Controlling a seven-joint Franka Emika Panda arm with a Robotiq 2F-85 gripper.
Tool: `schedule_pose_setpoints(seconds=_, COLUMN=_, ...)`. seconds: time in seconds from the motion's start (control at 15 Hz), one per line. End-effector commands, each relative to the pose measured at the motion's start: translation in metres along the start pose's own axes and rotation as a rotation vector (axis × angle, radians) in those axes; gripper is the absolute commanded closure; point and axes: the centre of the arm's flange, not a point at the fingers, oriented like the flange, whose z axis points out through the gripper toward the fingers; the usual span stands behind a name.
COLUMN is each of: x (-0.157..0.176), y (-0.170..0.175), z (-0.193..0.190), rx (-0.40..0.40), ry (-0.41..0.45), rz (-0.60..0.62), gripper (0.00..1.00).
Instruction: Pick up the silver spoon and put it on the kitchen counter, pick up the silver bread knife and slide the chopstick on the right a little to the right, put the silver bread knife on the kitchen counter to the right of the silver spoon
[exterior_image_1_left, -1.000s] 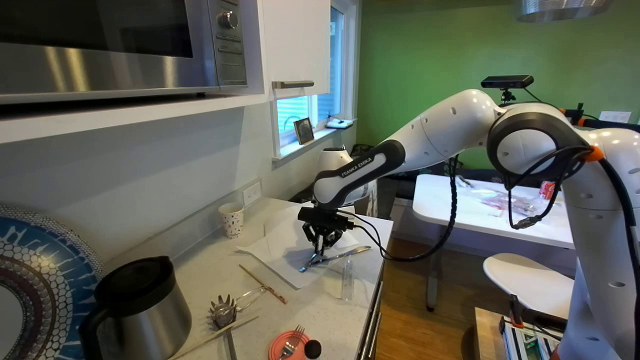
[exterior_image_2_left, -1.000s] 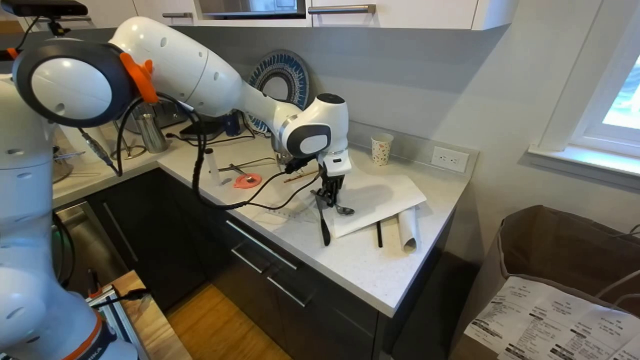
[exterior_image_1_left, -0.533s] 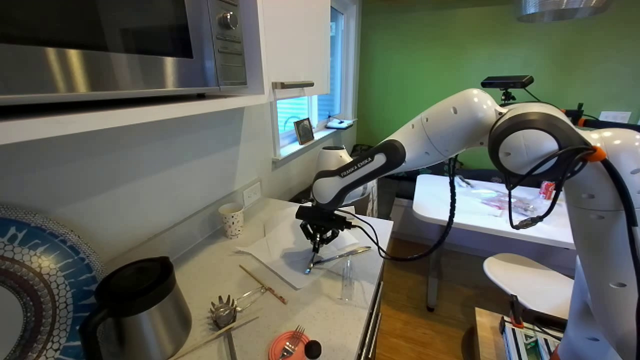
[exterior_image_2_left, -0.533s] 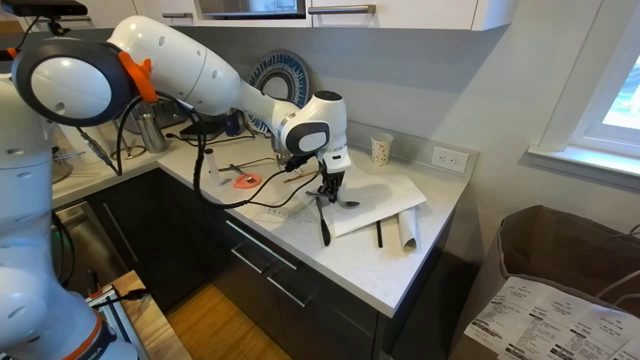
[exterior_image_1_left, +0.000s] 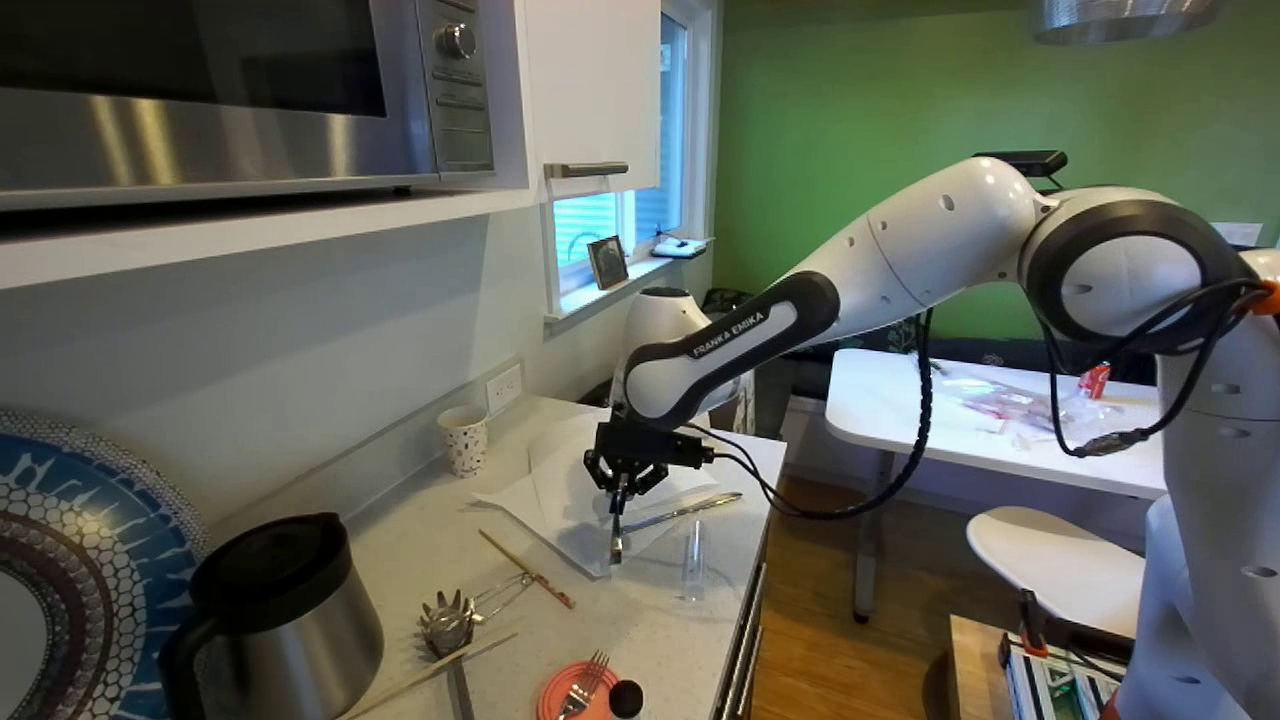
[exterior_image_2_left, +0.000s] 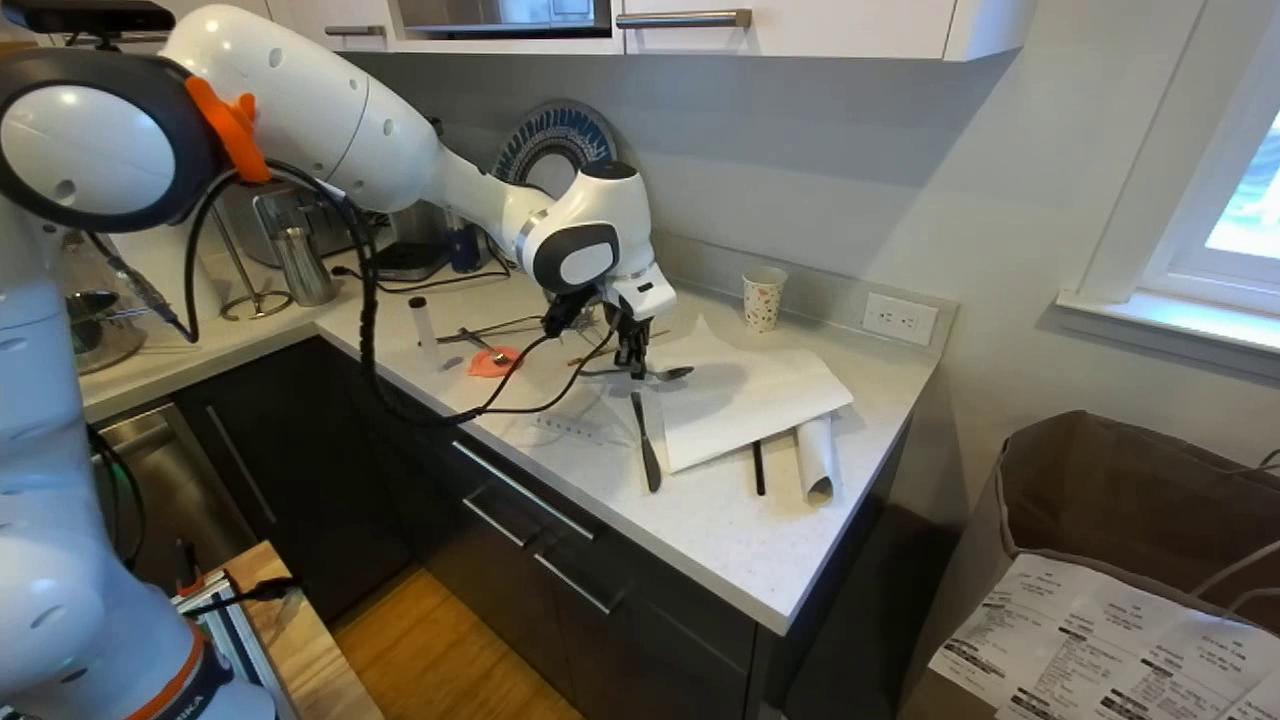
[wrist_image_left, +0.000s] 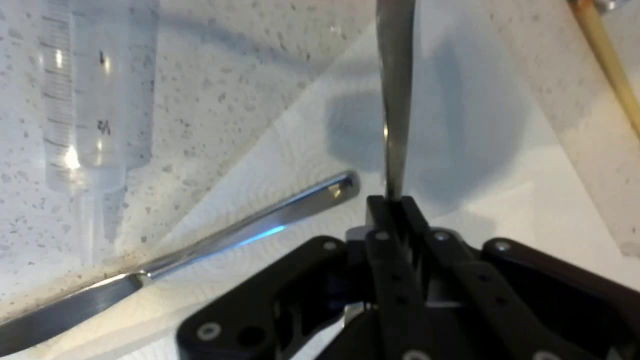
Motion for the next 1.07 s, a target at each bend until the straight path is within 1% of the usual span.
schedule_pose_setpoints(seconds=0.0, x=-0.053, y=0.016, z=-0.003, rx=-0.023, ry=-0.013, rz=-0.204, gripper=0.98)
schedule_pose_setpoints(seconds=0.2, x=-0.087, y=0.02, z=-0.008, rx=-0.033, ry=-0.043, rz=-0.375, gripper=0.98)
schedule_pose_setpoints(seconds=0.27, x=-0.065, y=0.001, z=0.003, rx=-0.033, ry=-0.042, rz=-0.281, gripper=0.92)
schedule_pose_setpoints(seconds=0.4, x=-0.08, y=0.004, z=0.0, rx=-0.034, ry=-0.051, rz=-0.339, gripper=0.92)
schedule_pose_setpoints(seconds=0.6, x=-0.082, y=0.008, z=-0.004, rx=-0.032, ry=-0.05, rz=-0.357, gripper=0.92)
schedule_pose_setpoints(seconds=0.67, x=-0.082, y=0.008, z=-0.004, rx=-0.032, ry=-0.05, rz=-0.357, gripper=0.98)
schedule_pose_setpoints(seconds=0.73, x=-0.083, y=0.006, z=-0.003, rx=-0.045, ry=-0.042, rz=-0.391, gripper=0.98)
schedule_pose_setpoints(seconds=0.8, x=-0.088, y=0.002, z=-0.003, rx=-0.045, ry=-0.056, rz=-0.437, gripper=0.98)
schedule_pose_setpoints(seconds=0.87, x=-0.096, y=-0.005, z=-0.002, rx=-0.069, ry=-0.055, rz=-0.499, gripper=0.98)
schedule_pose_setpoints(seconds=1.0, x=-0.112, y=-0.017, z=-0.001, rx=-0.075, ry=-0.066, rz=-0.614, gripper=0.98)
